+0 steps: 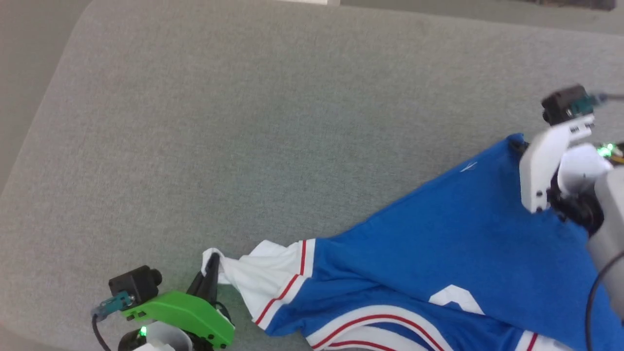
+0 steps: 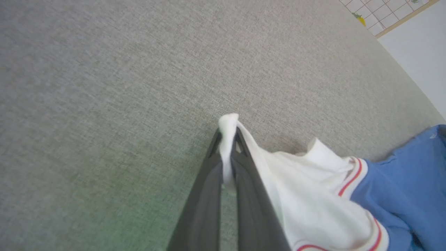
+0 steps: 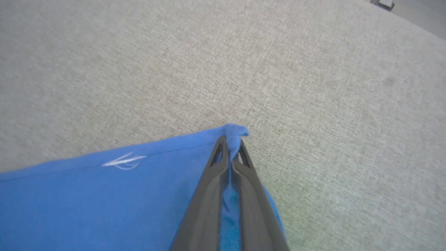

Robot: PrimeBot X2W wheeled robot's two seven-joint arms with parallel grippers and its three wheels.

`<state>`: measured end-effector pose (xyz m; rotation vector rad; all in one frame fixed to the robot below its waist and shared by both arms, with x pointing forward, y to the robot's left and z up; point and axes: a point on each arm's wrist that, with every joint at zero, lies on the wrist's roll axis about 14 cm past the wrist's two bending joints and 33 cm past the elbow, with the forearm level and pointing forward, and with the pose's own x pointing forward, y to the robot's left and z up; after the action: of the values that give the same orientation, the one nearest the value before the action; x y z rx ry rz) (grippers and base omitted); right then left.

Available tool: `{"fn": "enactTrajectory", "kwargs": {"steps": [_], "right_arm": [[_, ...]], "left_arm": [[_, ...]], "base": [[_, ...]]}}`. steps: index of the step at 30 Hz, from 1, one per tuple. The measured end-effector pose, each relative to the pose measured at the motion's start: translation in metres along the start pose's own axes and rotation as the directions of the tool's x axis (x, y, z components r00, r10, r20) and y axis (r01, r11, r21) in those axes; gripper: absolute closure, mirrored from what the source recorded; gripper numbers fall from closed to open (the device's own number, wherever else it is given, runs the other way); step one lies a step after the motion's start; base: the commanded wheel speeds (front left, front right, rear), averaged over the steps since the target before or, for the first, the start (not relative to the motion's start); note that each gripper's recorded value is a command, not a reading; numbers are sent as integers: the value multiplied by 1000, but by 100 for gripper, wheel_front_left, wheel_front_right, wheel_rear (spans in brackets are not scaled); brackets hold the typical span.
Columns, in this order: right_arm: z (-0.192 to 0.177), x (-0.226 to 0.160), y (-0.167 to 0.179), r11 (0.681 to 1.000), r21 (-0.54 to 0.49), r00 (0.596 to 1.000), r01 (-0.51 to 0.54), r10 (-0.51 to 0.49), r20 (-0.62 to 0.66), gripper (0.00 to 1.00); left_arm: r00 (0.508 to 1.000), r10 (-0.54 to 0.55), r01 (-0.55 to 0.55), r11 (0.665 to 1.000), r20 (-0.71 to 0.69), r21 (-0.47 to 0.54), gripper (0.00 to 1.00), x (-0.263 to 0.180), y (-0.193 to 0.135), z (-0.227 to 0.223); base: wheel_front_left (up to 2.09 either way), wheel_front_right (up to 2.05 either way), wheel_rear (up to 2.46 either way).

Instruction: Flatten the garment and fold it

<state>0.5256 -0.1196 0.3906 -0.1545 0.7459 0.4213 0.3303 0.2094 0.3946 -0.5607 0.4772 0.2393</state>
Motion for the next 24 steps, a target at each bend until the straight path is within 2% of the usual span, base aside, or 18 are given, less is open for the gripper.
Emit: {"fn": "enactTrajectory", "kwargs": {"steps": [4, 11, 18, 24], "right_arm": [[12, -26, -3, 999, 45, 979, 23, -32, 200, 100], [6, -87, -11, 987, 144, 883, 78, -135, 449, 100], [-18, -143, -18, 959, 246, 808, 143, -257, 530, 100], [-4, -187, -29, 949, 238, 760, 208, -310, 571, 100]], "left_arm": [[1000, -15, 15, 1000, 22, 10, 100, -7, -1, 7], [996, -61, 58, 998, 61, 36, 100, -19, -9, 20], [970, -190, 183, 981, 148, 60, 100, -21, -44, 52], [905, -369, 349, 929, 213, 127, 100, -18, -97, 102]], "base": [[0, 0, 0], [0, 0, 0], [0, 0, 0], [0, 0, 0]]}}
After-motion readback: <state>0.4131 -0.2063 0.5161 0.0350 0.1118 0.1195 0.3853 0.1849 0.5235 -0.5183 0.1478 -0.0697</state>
